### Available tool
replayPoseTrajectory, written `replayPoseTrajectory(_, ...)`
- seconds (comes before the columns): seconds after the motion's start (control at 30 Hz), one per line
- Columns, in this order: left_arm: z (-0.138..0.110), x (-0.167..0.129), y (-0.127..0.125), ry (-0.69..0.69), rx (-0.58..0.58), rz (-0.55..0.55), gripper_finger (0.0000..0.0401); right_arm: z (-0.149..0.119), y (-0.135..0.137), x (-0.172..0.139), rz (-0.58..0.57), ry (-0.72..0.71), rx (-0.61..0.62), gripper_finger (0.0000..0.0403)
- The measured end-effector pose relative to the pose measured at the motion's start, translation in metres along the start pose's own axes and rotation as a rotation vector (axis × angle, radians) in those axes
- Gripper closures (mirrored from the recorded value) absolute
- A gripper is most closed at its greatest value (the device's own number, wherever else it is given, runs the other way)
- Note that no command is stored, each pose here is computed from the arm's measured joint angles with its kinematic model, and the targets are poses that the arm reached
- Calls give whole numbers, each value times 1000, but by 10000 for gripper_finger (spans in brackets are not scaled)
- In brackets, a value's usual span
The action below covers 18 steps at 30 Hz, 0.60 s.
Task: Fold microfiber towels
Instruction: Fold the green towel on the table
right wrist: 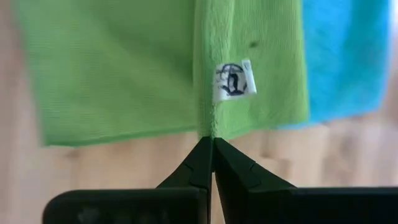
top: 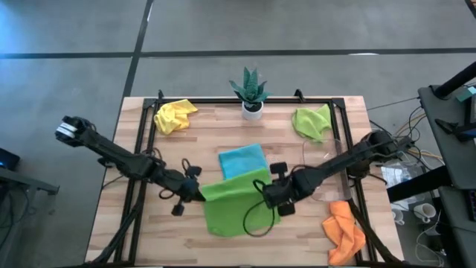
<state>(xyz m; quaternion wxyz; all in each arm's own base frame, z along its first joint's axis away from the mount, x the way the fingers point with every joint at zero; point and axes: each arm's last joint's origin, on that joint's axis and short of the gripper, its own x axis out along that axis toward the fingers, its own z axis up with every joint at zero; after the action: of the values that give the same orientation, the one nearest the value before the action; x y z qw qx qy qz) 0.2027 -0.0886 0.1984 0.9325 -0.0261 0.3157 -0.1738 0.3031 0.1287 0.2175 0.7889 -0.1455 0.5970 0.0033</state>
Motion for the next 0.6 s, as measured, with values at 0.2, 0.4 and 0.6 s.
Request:
replayPoseTrajectory(0.2, -9, 31, -9, 86, -36, -64, 401, -5, 23, 2, 94, -35, -33, 394)
replayPoseTrajectory(0.4, -12, 47, -17, 103, -56, -121, 401, -4, 35, 6, 123, -108, 7, 394)
replayPoseTrajectory(0.6, -8, 49, -23, 112, -101, -174, 401, -10, 36, 14, 148, -82, 44, 394)
